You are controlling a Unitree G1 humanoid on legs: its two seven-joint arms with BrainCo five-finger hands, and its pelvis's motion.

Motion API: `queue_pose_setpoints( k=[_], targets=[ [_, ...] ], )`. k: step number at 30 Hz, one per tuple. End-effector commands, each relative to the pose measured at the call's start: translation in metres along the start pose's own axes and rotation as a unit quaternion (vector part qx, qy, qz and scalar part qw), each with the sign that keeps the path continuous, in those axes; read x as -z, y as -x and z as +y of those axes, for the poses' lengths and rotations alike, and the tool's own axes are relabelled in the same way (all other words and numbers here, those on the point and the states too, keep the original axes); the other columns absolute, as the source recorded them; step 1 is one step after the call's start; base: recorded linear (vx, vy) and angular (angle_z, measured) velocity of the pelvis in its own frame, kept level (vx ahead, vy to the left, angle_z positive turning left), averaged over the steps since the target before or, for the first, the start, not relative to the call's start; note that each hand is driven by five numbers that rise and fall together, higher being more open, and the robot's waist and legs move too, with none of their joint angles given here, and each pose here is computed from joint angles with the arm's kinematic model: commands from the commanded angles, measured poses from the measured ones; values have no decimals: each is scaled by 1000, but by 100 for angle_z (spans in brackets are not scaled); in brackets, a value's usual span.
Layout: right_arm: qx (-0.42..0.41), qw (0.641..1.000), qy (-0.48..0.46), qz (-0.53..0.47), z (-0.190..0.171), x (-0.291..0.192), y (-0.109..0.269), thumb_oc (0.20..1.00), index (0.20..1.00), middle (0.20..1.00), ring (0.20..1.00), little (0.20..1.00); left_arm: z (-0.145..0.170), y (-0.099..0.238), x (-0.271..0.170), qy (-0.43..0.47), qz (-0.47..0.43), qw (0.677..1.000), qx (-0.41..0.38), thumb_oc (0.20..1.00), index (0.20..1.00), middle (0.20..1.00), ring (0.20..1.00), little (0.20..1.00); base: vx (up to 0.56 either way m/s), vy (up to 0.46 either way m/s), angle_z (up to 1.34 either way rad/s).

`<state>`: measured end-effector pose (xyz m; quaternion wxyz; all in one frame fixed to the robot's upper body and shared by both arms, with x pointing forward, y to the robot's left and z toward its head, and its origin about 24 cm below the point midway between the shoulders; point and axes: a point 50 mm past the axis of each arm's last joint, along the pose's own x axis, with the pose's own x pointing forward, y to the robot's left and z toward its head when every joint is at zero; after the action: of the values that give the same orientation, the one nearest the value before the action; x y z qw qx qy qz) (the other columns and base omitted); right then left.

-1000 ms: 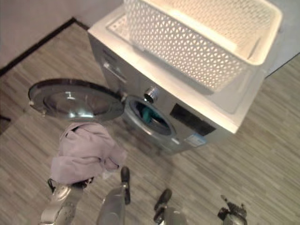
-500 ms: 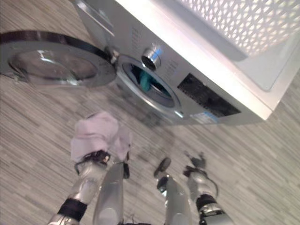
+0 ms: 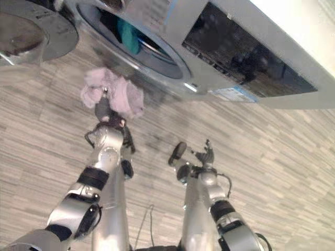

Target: Grab the laundry basket,head to the washer,open it,put in the laundry and shut it.

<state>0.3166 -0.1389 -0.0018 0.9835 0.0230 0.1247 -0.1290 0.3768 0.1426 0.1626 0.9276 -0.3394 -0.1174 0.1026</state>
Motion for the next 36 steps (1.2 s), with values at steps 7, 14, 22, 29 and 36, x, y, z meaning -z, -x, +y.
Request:
queue_pose_setpoints(
  k=[7, 14, 22, 29, 36],
  targets=[
    [-9, 1000, 17, 4, -4, 21, 15, 1000, 1000, 1000, 1000, 1000, -73, 8, -37, 58, -103, 988, 100, 200, 200, 200, 200, 200, 46, 47, -10],
    [-22, 999, 21, -17, 1, 11, 11, 1000, 1000, 1000, 1000, 1000, -134, 12, -72, 97, -157, 969, 166, 200, 200, 200, 200, 200, 18, 59, -6],
    [-34, 998, -1, -51, 7, -5, 10, 1000, 1000, 1000, 1000, 1000, -137, -15, -89, 86, -157, 978, 103, 200, 200, 200, 200, 200, -1, 64, -15],
    [-21, 995, -4, -97, -13, -33, 0, 1000, 1000, 1000, 1000, 1000, -160, -45, -156, -17, -179, 980, 86, 200, 200, 200, 200, 200, 14, 96, -17],
    [9, 988, -7, -153, -56, -69, -4, 1000, 1000, 1000, 1000, 1000, -191, -37, -243, -96, -233, 961, 117, 200, 200, 200, 200, 200, 29, 87, -14]
  ],
)
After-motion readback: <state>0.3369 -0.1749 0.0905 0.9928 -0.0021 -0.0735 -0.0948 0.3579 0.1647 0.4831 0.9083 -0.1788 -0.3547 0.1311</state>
